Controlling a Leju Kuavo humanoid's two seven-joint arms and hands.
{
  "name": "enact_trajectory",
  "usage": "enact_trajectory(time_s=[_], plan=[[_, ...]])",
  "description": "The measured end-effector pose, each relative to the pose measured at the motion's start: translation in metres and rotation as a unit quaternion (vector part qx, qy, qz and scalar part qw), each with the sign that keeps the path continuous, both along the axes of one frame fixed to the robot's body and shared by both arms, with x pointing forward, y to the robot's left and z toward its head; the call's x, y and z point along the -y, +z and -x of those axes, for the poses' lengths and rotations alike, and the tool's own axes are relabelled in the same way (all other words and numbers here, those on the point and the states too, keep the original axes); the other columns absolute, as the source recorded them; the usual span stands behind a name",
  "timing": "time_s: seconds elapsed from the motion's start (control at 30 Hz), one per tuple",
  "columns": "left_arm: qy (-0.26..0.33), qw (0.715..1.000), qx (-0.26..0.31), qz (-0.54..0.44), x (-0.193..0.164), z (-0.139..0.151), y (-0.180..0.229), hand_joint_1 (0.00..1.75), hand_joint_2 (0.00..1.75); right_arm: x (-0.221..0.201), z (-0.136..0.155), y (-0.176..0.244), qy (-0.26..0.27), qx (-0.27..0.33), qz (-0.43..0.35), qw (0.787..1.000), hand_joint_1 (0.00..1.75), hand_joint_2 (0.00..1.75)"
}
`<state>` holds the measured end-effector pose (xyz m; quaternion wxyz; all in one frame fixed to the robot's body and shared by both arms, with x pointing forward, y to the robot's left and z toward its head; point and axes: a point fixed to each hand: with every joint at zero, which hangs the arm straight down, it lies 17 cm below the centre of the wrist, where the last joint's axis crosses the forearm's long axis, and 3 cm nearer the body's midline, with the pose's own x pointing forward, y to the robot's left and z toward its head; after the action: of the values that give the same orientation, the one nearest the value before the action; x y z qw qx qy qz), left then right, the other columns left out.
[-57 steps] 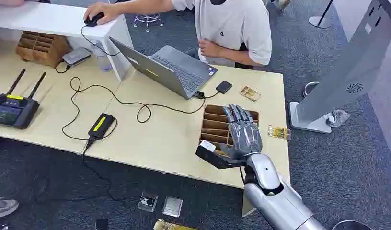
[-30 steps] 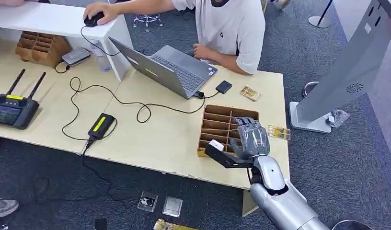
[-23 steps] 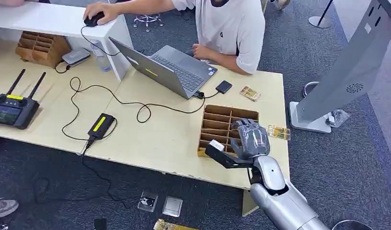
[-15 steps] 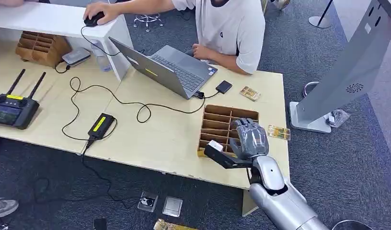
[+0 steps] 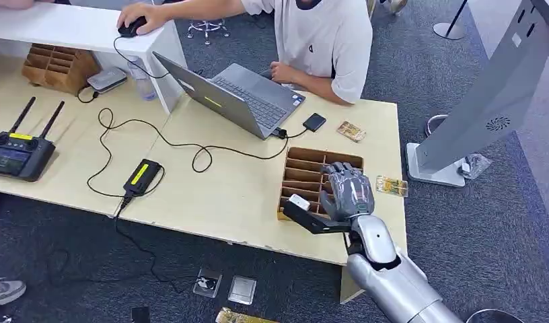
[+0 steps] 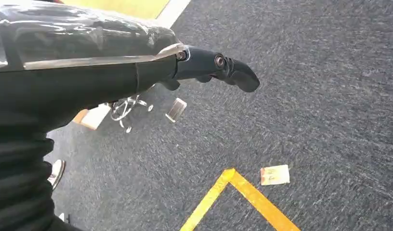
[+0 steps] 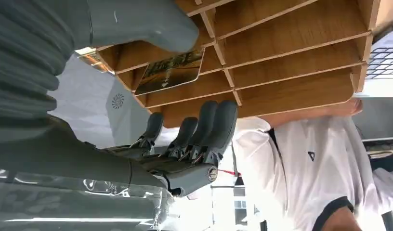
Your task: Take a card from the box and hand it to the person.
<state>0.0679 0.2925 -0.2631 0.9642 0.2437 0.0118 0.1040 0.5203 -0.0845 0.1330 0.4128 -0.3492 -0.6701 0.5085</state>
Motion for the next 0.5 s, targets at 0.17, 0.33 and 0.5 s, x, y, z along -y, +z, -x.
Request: enact_trajectory(time_s=[0.17,0.33,0.5], plan=[[0.000,1.000,0.000,0.000,0.000,0.000,0.000,0.00,1.75,0.001,-0.001,0.000,-0.001,0.000,0.001,1.000,0.80,1.75],[-0.004,1.000,0.001,0.004,0.001,-0.001,-0.001,0.00,1.75,0.007,-0.003,-0.008,-0.010,-0.010,0.004,1.000,0.87,1.75],[-0.008,1.000,0.001,0.007,0.003,-0.001,-0.001,0.00,1.75,0.010,-0.005,-0.010,-0.013,-0.013,0.007,1.000,0.91,1.75]])
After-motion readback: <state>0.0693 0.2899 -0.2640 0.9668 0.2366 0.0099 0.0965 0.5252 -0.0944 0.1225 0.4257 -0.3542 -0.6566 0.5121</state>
